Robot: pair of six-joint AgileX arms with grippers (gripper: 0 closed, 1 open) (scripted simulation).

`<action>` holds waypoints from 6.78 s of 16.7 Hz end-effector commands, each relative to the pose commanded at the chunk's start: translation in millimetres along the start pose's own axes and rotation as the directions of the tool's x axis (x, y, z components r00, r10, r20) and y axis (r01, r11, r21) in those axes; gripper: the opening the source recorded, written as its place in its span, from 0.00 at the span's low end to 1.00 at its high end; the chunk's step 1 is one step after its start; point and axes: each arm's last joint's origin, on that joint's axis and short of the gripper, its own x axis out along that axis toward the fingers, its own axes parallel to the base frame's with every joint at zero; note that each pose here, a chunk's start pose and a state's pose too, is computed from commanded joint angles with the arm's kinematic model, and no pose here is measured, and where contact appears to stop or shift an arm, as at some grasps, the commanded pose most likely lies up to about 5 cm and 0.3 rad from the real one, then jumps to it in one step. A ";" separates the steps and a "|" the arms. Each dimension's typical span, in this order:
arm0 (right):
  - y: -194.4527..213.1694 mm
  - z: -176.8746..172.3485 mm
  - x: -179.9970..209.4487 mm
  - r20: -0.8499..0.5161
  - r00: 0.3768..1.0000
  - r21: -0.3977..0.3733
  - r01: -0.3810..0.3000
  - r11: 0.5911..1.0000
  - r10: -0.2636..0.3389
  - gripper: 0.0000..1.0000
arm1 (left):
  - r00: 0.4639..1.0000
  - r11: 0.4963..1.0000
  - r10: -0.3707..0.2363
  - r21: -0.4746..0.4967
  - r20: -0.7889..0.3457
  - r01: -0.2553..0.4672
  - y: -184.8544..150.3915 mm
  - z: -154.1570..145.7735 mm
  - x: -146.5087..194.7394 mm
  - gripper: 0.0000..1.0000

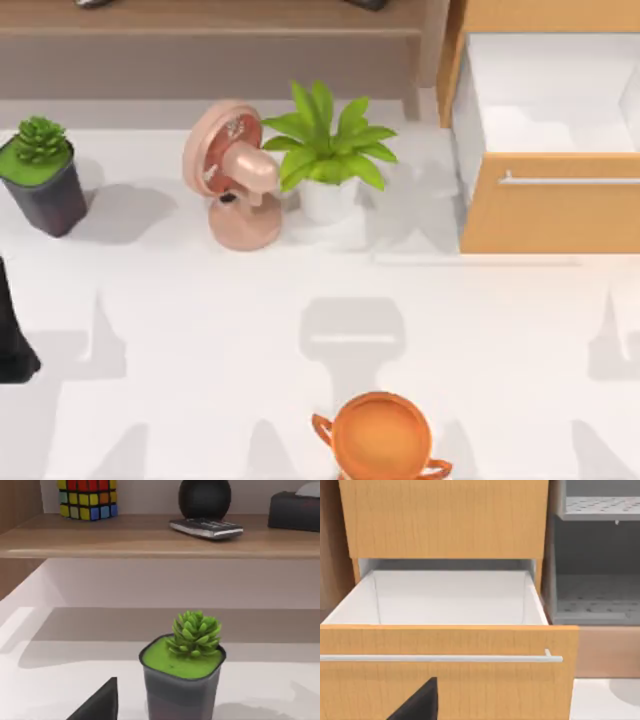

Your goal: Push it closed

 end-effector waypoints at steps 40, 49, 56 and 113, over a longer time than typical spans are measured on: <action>27.5 1.1 132.8 -0.066 0.994 -0.681 -0.111 0.724 0.090 1.00 | 1.000 1.000 0.000 0.000 0.000 0.000 0.0 0.0 0.0 1.00; 67.0 -58.4 122.5 -0.023 0.999 -0.986 -0.027 0.163 0.026 1.00 | 1.000 1.000 0.000 0.000 0.000 0.000 0.0 0.0 0.0 1.00; 72.5 -70.8 121.9 0.000 1.000 -1.000 0.000 0.000 -0.010 1.00 | 1.000 1.000 0.000 0.000 0.000 0.000 0.0 0.0 0.0 1.00; 74.3 -70.3 229.2 0.001 1.000 -1.000 0.001 0.004 -0.003 0.00 | 1.000 1.000 0.000 0.000 0.000 0.000 0.0 0.0 0.0 1.00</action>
